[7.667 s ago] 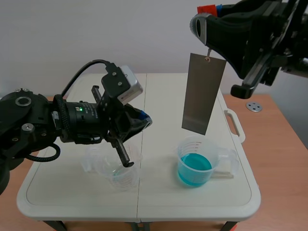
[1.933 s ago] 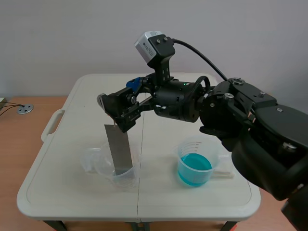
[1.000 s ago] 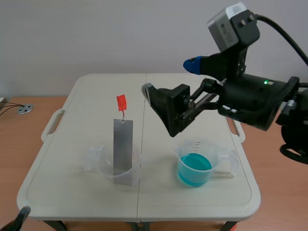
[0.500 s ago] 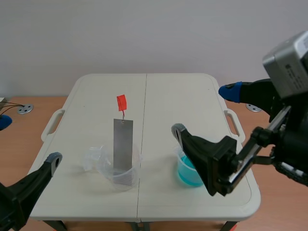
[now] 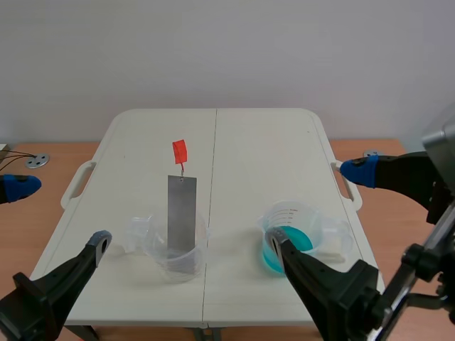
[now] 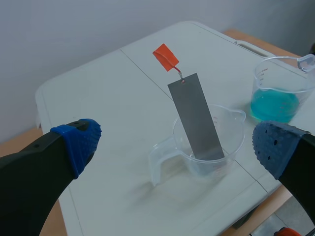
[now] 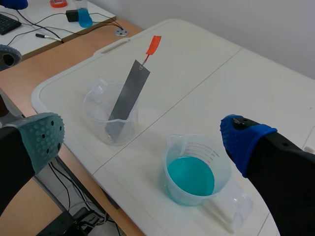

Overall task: Hold the metal plate by the orange handle, dip it into the blue solution, take it out and point at it, then put the plate back in the beaker on the left.
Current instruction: 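Return to the home posture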

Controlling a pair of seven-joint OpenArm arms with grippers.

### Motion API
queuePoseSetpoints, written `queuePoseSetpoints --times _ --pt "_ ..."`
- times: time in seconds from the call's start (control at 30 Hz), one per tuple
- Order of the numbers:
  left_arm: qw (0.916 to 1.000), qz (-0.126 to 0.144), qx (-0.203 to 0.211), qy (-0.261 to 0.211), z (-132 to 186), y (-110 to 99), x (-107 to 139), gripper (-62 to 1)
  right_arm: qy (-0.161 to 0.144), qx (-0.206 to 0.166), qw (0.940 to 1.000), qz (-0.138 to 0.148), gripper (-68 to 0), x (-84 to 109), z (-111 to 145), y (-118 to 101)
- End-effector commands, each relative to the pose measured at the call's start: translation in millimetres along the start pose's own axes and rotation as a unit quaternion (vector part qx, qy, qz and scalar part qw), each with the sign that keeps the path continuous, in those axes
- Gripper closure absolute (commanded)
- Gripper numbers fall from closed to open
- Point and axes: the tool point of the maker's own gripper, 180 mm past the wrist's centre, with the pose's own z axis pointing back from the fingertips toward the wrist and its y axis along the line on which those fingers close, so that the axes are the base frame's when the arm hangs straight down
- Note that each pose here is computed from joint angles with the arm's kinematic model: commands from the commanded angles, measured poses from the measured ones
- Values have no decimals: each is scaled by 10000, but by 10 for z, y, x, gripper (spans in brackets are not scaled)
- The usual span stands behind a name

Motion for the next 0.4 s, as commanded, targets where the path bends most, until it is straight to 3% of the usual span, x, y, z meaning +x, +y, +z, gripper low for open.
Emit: queuePoseSetpoints --times 0.0,0.37 --pt "9999 47 41 -112 2 4 43 -623 -167 -40 9998 59 -663 100 -21 -41" --pt "9999 47 43 -92 2 4 35 -623 -28 -41 10000 63 -663 52 -25 -44"
